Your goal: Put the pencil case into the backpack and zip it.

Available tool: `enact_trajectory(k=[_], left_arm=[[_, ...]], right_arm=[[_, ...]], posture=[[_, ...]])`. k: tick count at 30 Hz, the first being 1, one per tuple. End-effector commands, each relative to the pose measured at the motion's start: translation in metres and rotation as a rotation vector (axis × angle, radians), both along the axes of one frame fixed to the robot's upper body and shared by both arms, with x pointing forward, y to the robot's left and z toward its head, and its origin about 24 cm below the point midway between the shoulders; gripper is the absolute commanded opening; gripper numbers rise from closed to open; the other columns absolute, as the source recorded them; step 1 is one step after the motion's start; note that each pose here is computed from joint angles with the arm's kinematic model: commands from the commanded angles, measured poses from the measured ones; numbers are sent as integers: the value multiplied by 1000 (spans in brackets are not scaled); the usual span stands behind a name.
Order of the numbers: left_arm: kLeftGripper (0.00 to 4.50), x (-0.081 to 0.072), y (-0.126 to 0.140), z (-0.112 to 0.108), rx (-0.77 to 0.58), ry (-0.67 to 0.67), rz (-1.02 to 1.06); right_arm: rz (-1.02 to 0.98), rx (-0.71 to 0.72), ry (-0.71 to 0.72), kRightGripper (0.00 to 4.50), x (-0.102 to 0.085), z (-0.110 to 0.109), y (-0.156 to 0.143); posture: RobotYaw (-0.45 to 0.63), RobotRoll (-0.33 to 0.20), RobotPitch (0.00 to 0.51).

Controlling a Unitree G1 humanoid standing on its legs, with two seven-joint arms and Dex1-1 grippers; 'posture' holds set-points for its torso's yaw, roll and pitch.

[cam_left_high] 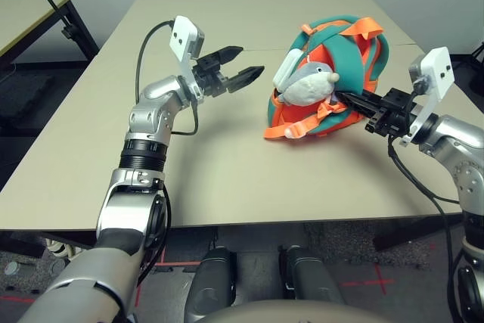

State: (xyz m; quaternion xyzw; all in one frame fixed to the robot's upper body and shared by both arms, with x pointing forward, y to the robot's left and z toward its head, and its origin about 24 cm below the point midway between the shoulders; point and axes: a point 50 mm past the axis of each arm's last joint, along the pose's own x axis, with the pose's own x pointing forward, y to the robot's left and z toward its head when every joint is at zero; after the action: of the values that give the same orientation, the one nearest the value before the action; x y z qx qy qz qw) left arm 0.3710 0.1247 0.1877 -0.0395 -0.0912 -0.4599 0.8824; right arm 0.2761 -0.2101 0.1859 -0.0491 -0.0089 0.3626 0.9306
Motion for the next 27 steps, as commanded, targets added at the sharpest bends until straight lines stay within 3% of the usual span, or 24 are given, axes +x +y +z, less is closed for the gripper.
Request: enact_trajectory(k=[1, 7, 16, 27], left_arm=[[2430, 1, -14, -3, -10, 6, -27], [5, 4, -40, -18, -25, 46, -57], [0, 9, -60, -28, -49, 100, -95], [0, 5, -94, -44, 1, 138, -144]], right_arm=[[11, -18, -13, 67, 1, 3, 1], [-1, -21, -17, 67, -3, 4, 1], [-18, -16, -22, 67, -6, 4, 1], [-27, -10, -26, 67, -6, 4, 2]], posture=[[32, 0, 62], [13, 0, 61], [-6, 0, 60], [-11, 0, 56]])
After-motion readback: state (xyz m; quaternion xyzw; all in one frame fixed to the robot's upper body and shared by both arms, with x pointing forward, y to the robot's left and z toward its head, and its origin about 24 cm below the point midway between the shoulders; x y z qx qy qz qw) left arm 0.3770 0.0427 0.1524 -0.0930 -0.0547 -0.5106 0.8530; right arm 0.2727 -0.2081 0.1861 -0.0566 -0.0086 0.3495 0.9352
